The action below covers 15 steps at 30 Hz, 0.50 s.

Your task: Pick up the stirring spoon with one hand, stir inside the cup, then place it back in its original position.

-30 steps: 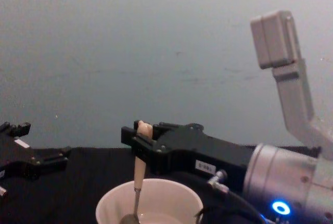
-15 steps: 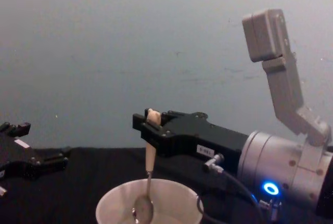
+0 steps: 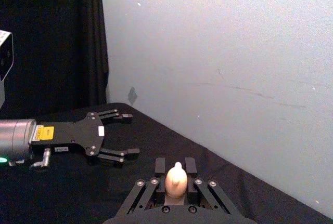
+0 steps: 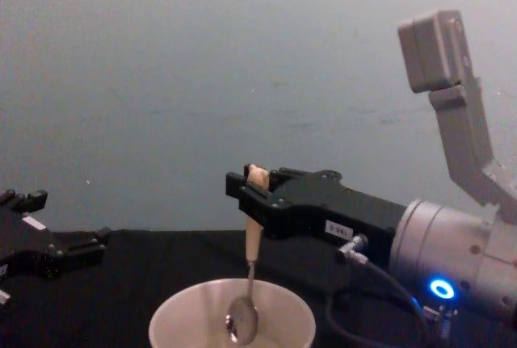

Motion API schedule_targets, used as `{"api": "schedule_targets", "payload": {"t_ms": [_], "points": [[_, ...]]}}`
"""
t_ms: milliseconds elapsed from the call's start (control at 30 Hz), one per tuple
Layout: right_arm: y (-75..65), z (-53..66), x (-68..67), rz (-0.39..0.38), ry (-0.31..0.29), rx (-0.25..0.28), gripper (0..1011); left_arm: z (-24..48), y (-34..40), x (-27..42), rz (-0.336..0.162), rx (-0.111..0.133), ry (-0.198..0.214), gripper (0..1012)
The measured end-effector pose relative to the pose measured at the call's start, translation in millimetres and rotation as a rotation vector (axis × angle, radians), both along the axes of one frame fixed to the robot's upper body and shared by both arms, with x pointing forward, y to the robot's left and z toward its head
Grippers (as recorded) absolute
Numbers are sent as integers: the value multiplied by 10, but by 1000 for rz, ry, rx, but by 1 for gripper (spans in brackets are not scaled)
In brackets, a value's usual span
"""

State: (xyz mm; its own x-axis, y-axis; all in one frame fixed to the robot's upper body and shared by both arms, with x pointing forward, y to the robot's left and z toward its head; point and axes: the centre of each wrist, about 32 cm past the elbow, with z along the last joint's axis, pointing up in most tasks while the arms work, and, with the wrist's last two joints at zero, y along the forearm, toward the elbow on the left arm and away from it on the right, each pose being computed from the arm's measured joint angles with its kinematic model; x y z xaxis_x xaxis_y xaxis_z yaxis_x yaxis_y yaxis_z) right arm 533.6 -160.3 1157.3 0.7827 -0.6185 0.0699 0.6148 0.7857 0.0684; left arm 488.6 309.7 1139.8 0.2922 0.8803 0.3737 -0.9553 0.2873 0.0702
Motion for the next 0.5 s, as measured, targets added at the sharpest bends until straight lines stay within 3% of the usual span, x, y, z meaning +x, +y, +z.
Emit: {"api": "schedule_targets", "payload": {"t_ms": [500], "points": [[-245, -23, -201, 12, 19, -18, 211, 0, 0, 0, 0, 0, 0, 1002]]}}
